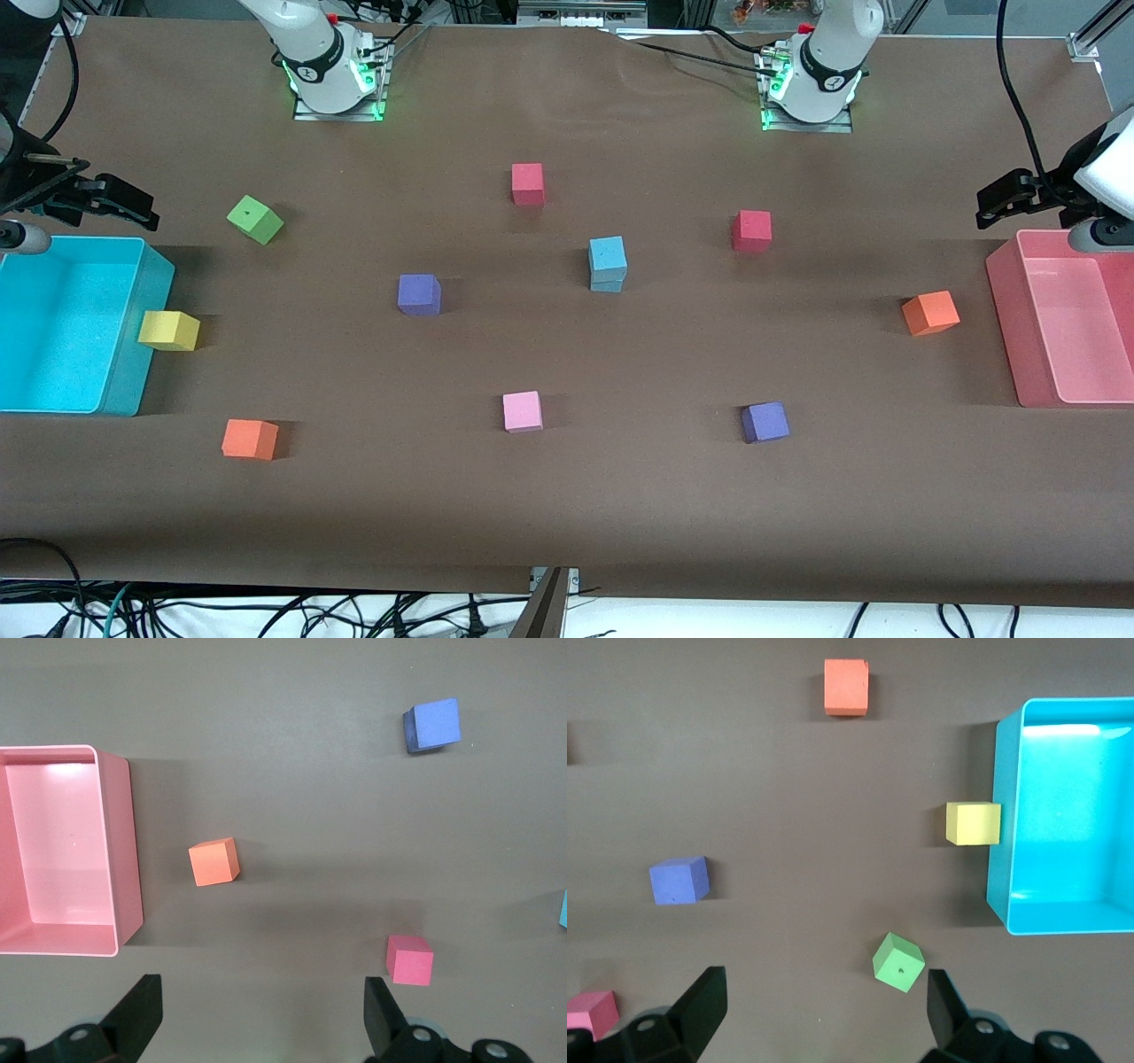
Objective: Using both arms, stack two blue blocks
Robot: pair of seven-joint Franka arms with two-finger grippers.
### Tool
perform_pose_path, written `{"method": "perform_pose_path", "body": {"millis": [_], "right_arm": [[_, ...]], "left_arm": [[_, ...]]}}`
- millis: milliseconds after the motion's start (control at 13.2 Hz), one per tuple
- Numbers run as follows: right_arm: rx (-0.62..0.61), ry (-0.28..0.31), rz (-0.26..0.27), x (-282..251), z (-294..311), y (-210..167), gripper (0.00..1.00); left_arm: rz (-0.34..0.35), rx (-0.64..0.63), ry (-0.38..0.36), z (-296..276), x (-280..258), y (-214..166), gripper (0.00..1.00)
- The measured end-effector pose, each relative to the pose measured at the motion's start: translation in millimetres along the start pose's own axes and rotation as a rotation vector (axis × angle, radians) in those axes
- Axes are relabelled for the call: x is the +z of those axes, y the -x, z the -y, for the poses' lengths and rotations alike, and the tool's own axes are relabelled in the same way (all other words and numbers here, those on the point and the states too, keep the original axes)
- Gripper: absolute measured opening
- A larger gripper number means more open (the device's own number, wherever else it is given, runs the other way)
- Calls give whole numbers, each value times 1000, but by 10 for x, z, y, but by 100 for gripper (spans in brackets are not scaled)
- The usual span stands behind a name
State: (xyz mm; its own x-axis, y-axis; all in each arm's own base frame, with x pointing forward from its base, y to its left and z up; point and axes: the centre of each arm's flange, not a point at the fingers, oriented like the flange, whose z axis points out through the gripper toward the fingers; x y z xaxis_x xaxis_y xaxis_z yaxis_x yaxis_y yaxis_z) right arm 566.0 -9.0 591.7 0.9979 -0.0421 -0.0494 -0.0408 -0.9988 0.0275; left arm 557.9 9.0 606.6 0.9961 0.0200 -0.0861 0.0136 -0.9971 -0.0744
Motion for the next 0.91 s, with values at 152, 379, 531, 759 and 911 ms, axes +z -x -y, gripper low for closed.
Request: {"method": "perform_pose_path", "body": {"millis": [152,379,531,759,911], "right_arm": [[3,-1,-17,-14,2,-18,100],[10,-1,-17,-14,2,-19,100],[10,-1,-17,-14,1,-19,100],[11,-1,-17,-14,1,-19,100],[10,-1,-17,-13,1,-19,100]], "left_arm": [[-6,-3,1,18,-4,-7,100],[-8,-7,1,35,-5,-9,100],[-8,-9,3,45,-4,-10,100],[-8,-18,13,85,-1,-10,100],[-9,-23,16,112,0,-10,100]]}}
